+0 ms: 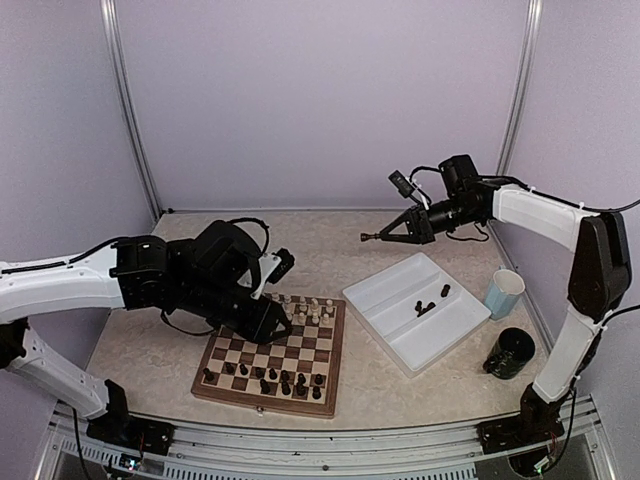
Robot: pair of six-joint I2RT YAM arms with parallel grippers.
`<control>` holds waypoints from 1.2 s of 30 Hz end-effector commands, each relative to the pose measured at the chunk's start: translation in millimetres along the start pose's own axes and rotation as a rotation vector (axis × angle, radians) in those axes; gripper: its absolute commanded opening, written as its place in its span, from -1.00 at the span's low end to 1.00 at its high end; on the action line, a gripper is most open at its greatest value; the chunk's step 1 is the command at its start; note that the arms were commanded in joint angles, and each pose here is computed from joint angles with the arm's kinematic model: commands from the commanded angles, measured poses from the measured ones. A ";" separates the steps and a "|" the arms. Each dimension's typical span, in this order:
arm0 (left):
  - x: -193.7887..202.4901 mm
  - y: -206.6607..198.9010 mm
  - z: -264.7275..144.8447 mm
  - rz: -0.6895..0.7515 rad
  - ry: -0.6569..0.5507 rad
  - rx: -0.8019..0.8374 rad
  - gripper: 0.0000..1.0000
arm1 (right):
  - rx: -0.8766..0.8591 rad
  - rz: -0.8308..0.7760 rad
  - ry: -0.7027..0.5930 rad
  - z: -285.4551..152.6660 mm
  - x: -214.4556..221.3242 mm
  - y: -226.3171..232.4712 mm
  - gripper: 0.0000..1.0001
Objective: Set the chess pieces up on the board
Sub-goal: Pick up the bishop from d8.
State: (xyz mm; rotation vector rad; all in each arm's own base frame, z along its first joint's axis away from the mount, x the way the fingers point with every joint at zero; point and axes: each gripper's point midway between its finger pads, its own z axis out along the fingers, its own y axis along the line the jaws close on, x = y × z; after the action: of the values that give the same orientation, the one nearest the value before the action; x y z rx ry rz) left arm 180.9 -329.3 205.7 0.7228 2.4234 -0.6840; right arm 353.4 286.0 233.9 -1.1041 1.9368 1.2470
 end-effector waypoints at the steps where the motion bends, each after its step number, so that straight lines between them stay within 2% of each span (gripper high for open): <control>1: 65.3 11.4 8.7 0.023 0.195 -0.133 -0.32 | 0.047 -0.062 0.015 -7.1 -1.6 8.8 -1.00; 9: 106.3 9.4 32.4 0.081 0.341 -0.198 -0.34 | 0.051 -0.083 0.019 -7.1 0.6 16.9 -1.00; 16: 127.7 20.9 48.4 0.092 0.432 -0.251 -0.45 | 0.059 -0.099 0.017 -9.0 0.3 19.9 -1.00; 30: 135.3 36.0 63.1 0.122 0.478 -0.326 -0.45 | 0.037 -0.092 0.020 -4.0 3.2 20.4 -1.00; 36: 115.4 22.6 58.2 0.118 0.412 -0.283 -0.46 | 0.034 -0.086 0.027 -1.5 5.4 19.1 -1.00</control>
State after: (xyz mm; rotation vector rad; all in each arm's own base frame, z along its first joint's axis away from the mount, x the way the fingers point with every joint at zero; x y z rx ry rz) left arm 123.3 -296.4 66.5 0.9573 2.7930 -0.0852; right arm 342.6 282.9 236.3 -1.1514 1.9236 1.1405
